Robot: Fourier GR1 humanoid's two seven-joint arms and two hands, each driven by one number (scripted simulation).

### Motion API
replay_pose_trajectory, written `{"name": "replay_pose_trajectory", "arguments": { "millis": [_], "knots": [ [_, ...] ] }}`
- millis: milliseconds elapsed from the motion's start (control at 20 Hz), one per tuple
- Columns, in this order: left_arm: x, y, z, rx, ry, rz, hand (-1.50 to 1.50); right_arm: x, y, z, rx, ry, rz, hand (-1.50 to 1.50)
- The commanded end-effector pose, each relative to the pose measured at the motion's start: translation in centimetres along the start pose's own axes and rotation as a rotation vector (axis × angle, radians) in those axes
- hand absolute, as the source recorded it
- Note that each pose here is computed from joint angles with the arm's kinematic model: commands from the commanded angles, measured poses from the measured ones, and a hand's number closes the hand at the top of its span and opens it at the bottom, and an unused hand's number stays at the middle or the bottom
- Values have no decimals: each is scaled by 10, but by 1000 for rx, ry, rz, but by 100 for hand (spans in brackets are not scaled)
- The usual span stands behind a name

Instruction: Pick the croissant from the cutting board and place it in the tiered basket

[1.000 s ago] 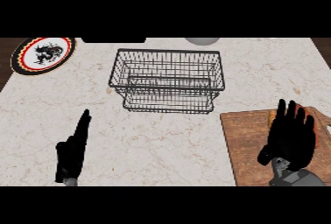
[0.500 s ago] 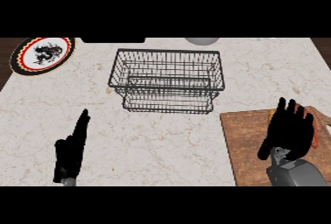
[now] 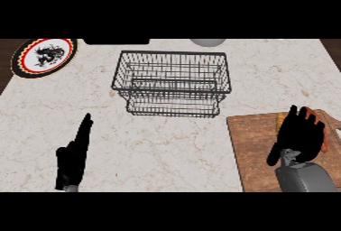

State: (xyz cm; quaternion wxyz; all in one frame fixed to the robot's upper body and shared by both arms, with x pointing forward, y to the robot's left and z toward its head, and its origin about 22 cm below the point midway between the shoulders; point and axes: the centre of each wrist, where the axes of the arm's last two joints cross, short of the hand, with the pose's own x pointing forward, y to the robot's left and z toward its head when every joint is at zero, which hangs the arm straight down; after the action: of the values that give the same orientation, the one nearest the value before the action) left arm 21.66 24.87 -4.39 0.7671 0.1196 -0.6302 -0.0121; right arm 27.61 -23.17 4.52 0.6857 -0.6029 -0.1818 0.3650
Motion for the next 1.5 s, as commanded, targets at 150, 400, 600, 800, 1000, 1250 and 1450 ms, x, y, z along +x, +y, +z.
{"name": "replay_pose_trajectory", "arguments": {
  "millis": [150, 400, 600, 800, 1000, 1250, 1450],
  "knots": [
    [-6, -12, -3, -3, 78, -8, 0, 2, 5, -23, 68, 82, 11, -150],
    [-3, -7, 3, -1, 60, -7, 0, 3, 8, -29, 77, 92, 14, -150],
    [-20, 0, 1, -6, 78, 2, 0, -22, 39, -40, 50, 53, 23, 150],
    [-10, -1, 4, -1, 72, -8, 0, -17, 43, -46, 45, -11, 5, 150],
    [-6, -10, 16, -1, 69, -10, 0, -1, 34, -40, -43, -56, 132, 150],
    [-7, -8, -9, 0, 75, 2, 0, -7, 32, -27, -107, -207, 77, 150],
    [-6, -5, 3, -15, 58, -2, 0, 22, 26, 17, 60, -704, -57, 150]
  ]
}}
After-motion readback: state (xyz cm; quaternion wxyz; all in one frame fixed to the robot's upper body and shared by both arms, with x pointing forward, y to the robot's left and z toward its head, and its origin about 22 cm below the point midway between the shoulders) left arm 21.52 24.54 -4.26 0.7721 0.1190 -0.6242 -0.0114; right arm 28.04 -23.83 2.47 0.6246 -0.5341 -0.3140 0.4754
